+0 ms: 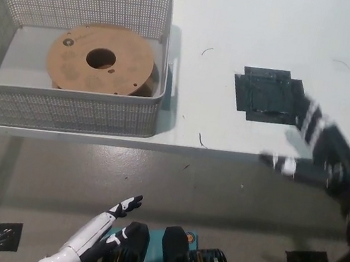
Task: Use the right hand to pick up a 3d printing filament and place it into a container on the left side
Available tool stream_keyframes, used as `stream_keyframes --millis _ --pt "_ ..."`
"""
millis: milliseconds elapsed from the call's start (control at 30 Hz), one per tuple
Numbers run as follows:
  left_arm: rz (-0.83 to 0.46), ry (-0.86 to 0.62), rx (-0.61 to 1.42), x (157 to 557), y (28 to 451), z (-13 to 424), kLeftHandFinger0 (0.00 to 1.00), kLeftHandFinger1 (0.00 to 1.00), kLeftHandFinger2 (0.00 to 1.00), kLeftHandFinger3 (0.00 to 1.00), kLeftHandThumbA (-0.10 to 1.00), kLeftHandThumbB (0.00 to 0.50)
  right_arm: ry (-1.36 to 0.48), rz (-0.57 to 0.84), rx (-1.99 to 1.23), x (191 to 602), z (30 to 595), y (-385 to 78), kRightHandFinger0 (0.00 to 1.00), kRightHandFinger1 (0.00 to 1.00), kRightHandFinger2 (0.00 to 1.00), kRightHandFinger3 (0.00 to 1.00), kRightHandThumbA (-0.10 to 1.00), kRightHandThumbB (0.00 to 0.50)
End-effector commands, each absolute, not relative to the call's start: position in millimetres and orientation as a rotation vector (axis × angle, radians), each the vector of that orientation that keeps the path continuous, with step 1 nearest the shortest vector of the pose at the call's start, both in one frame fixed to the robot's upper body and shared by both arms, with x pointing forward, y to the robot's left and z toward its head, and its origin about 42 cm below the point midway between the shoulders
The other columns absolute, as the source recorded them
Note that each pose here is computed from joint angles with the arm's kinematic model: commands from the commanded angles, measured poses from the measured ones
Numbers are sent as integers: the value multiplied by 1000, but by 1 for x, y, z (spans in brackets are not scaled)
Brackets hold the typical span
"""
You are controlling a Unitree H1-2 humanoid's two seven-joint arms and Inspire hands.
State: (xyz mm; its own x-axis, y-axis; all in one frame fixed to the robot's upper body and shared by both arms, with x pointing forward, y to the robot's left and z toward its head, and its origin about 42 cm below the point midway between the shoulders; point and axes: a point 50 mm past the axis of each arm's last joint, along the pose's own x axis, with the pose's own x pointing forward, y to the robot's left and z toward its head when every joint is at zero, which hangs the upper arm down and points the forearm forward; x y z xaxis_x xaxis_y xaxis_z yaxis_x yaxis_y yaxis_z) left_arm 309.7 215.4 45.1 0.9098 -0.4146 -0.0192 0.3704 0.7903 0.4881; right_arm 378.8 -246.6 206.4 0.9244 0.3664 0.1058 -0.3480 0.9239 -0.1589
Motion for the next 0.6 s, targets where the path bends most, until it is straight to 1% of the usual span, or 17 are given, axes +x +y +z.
stream_keyframes --millis 0,100,133,200,233,333,367,433,467,500,567 --pt "-300 -283 425 326 210 75 1000 1000 1000 1000 1000 309 -846 314 -261 237 279 -208 1000 1000 1000 1000 1000 305" --pt "-301 -289 432 328 210 76 1000 1000 1000 1000 1000 311 -744 298 -161 244 249 -202 1000 1000 1000 1000 1000 296" --pt "-300 -291 433 329 209 77 1000 1000 1000 1000 1000 296 -699 302 -138 247 239 -199 1000 1000 1000 1000 1000 309" --pt "-301 -292 443 330 209 77 1000 1000 1000 1000 1000 287 -647 316 -114 253 222 -192 1000 1000 1000 1000 1000 287" --pt "-299 -291 443 330 209 77 1000 1000 1000 1000 1000 282 -621 323 -114 257 214 -187 1000 1000 1000 1000 1000 263" --pt "-298 -295 445 331 208 78 1000 1000 1000 1000 1000 270 -587 329 -138 271 196 -176 1000 1000 1000 1000 1000 235" --pt "-299 -298 452 331 209 79 1000 1000 1000 1000 1000 262 -562 337 -145 278 186 -172 1000 1000 1000 1000 1000 211" --pt "-301 -301 456 332 209 80 1000 1000 1000 1000 1000 261 -509 344 -165 286 175 -170 1000 1000 1000 1000 1000 209" --pt "-300 -303 456 333 208 80 1000 1000 1000 1000 1000 261 -464 344 -179 293 163 -170 1000 1000 1000 1000 1000 193" --pt "-299 -306 457 335 209 82 1000 1000 1000 1000 1000 256 -420 339 -194 301 151 -169 1000 1000 1000 1000 966 171" --pt "-296 -308 458 336 211 83 1000 1000 1000 1000 1000 259 -376 339 -216 309 140 -167 1000 1000 1000 1000 962 166"
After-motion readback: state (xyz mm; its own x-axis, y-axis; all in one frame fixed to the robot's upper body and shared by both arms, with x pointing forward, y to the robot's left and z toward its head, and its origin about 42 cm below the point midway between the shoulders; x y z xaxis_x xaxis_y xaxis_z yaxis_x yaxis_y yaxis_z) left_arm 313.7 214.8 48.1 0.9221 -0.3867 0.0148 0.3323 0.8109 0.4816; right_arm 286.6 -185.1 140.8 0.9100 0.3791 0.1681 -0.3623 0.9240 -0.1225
